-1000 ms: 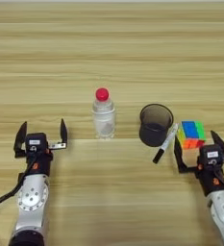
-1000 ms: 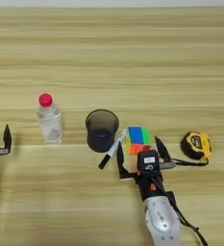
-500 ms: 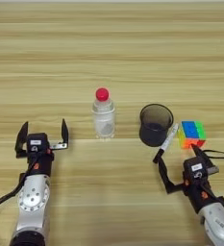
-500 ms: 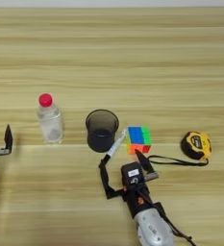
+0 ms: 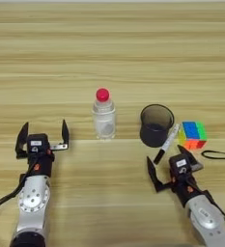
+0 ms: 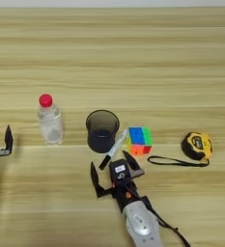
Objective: Move the objects on the table
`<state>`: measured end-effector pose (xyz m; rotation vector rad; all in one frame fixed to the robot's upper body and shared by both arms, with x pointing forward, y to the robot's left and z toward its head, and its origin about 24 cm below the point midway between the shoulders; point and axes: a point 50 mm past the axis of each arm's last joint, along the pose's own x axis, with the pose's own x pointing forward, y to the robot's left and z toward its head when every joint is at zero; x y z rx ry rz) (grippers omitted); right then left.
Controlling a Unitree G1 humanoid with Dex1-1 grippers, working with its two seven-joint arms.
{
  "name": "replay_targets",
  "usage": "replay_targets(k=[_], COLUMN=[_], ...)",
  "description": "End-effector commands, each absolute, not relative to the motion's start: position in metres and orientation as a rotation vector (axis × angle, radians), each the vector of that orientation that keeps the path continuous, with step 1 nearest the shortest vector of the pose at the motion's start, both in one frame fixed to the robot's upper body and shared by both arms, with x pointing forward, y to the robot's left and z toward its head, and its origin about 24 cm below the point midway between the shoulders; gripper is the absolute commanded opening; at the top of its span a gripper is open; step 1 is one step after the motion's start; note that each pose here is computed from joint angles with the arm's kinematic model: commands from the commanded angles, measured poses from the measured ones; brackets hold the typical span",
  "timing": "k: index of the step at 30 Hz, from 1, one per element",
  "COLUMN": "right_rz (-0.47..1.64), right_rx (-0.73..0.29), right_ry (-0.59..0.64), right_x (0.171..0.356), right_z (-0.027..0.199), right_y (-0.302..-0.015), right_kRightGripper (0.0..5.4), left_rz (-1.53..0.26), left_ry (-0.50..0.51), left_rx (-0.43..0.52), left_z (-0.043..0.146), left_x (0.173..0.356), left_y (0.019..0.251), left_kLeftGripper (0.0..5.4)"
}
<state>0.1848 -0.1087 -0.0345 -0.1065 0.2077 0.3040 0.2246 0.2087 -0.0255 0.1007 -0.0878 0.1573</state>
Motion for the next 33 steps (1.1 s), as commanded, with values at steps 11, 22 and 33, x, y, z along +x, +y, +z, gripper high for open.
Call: replay_targets(k=[11, 22, 33], right_rz=[0.293, 0.259, 0.242], right_rx=[-0.109, -0.09, -0.064], right_ry=[0.238, 0.287, 0.319], right_x=[0.189, 0.194, 0.196], right_z=[-0.044, -0.055, -0.065], right_y=[-0.107, -0.109, -0.109], right_kRightGripper=[5.35, 5.35, 5.35], left_rz=[0.164, 0.166, 0.167], left_ry=[-0.081, -0.083, -0.085], left_rx=[0.104, 0.105, 0.104], left_z=[-0.026, -0.026, -0.026], left_x=[0.225, 0.225, 0.224], left_y=[0.211, 0.211, 0.211], left_kLeftGripper=[5.4, 5.4, 5.4])
